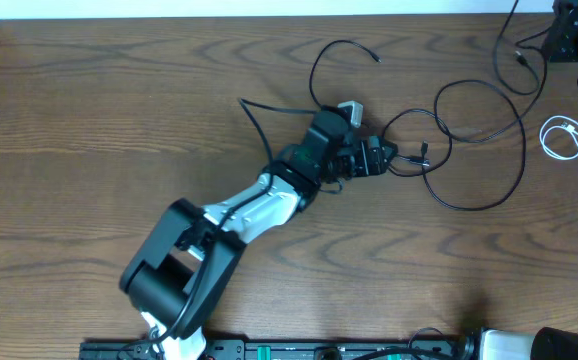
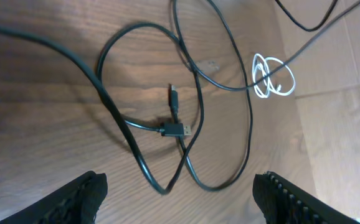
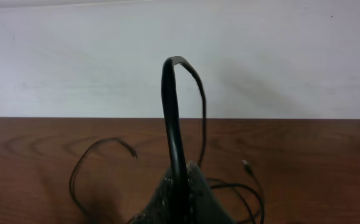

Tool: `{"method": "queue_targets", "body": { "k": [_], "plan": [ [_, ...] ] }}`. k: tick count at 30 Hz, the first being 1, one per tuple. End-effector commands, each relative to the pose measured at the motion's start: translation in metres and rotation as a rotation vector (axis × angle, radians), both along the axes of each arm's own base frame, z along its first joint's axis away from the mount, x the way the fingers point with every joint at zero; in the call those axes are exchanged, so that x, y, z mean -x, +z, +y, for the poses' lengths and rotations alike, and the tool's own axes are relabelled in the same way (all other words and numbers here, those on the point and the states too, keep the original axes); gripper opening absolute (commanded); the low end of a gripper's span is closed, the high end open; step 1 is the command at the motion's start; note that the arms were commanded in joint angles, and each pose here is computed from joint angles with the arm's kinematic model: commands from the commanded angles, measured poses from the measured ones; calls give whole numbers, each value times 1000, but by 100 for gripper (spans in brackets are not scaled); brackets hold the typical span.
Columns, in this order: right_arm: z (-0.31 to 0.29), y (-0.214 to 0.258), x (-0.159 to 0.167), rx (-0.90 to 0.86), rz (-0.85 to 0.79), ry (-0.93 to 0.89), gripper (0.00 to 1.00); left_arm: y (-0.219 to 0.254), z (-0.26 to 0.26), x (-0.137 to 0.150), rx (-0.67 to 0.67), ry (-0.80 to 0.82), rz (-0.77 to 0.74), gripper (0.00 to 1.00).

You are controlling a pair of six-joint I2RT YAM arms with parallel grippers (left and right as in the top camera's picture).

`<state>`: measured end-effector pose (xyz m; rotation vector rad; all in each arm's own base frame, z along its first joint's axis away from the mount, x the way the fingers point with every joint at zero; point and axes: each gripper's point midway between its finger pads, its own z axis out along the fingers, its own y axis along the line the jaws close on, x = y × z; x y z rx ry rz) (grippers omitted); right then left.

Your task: Untangle cables

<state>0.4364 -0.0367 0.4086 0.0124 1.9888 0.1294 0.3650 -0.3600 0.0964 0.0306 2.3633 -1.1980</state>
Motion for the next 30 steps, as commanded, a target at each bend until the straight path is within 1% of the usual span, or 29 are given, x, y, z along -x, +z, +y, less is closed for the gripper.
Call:
{"method": "queue_targets", "body": {
  "k": [1, 4, 10, 13, 14, 17, 18, 20, 21, 22, 26, 28, 30],
  "plan": [
    [-2, 7, 5, -4, -12, -16, 1, -18, -2, -9, 8, 119, 76, 81],
    [-2, 5, 6, -5, -3, -16, 1, -32, -5, -11, 10, 156, 96, 81],
    [-1, 1, 9, -9, 15, -14, 1, -44, -6, -27, 51, 229, 88, 80],
    [0, -1, 10, -11, 25, -15, 1, -50, -7, -30, 55, 246, 84, 74],
    [0, -1, 10, -12, 28, -15, 1, -53, -6, -31, 52, 253, 90, 70],
    [0, -3, 12, -13, 37, -15, 1, -56, -4, -32, 47, 259, 93, 52],
    [0, -4, 12, -13, 40, -15, 1, -56, -4, -32, 48, 259, 93, 44],
    [0, -4, 12, -13, 43, -15, 1, -55, -4, -32, 51, 256, 93, 25],
    [0, -5, 12, -13, 44, -15, 1, -55, -4, -32, 52, 254, 94, 13],
    [0, -5, 12, -14, 44, -15, 1, -55, -4, -32, 52, 249, 97, 8],
    [-5, -7, 14, -3, 57, -42, 1, -53, 2, -30, 41, 194, 110, 7],
    [-17, -10, 14, 25, 67, -102, 1, -53, 17, -29, -9, 165, 117, 7],
    [-34, -10, 15, 70, 71, -193, 1, -53, 41, -29, -101, 152, 115, 7]
  ]
}}
